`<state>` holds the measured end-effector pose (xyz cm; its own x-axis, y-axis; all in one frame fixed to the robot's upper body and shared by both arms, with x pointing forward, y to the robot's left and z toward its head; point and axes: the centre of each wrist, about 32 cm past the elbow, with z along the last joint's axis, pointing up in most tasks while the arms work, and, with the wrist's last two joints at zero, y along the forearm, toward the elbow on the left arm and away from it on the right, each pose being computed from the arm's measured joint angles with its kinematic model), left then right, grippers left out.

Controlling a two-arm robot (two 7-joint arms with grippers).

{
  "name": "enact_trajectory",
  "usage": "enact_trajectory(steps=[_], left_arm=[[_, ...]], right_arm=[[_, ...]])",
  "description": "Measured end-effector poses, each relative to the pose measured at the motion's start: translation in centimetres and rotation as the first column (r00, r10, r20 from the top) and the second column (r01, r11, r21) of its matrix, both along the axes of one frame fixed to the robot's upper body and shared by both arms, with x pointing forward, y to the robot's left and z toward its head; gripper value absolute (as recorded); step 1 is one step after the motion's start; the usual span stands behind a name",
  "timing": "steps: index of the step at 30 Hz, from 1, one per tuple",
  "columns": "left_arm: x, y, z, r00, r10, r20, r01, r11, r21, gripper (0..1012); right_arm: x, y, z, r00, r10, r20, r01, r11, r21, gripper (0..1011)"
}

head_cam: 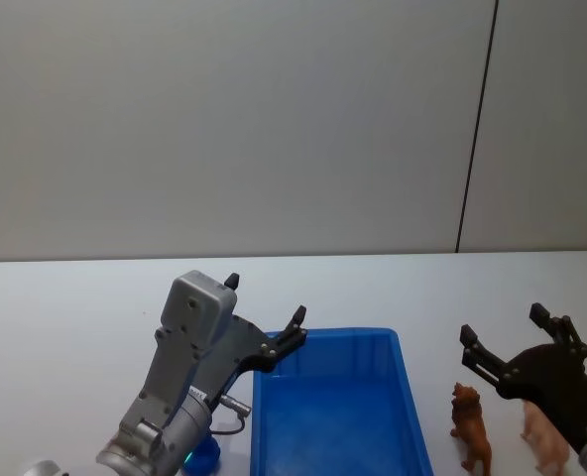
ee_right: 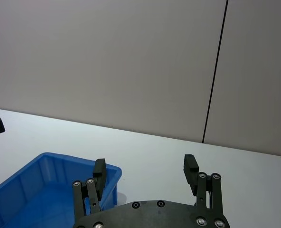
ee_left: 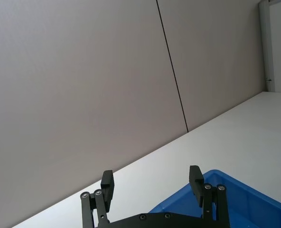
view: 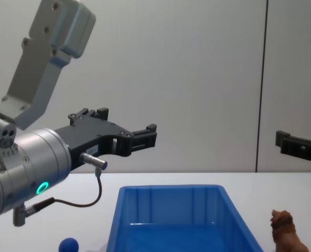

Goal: Pick up the two dolls from the table and place them into the box.

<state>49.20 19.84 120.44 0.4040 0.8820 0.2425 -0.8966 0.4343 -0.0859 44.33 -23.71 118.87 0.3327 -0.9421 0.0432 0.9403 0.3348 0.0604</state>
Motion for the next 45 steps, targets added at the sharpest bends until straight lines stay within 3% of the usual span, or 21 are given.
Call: enact_trajectory(steps=[45], left_arm=[[0.00,0.00,0.00,1.0000,0.000,0.000,0.000,1.0000,0.000,1000]], right_arm=[[-0.05,0.01,-0.03,1.000,-0.001,-0.002,0.001,1.000,-0.002,1001]])
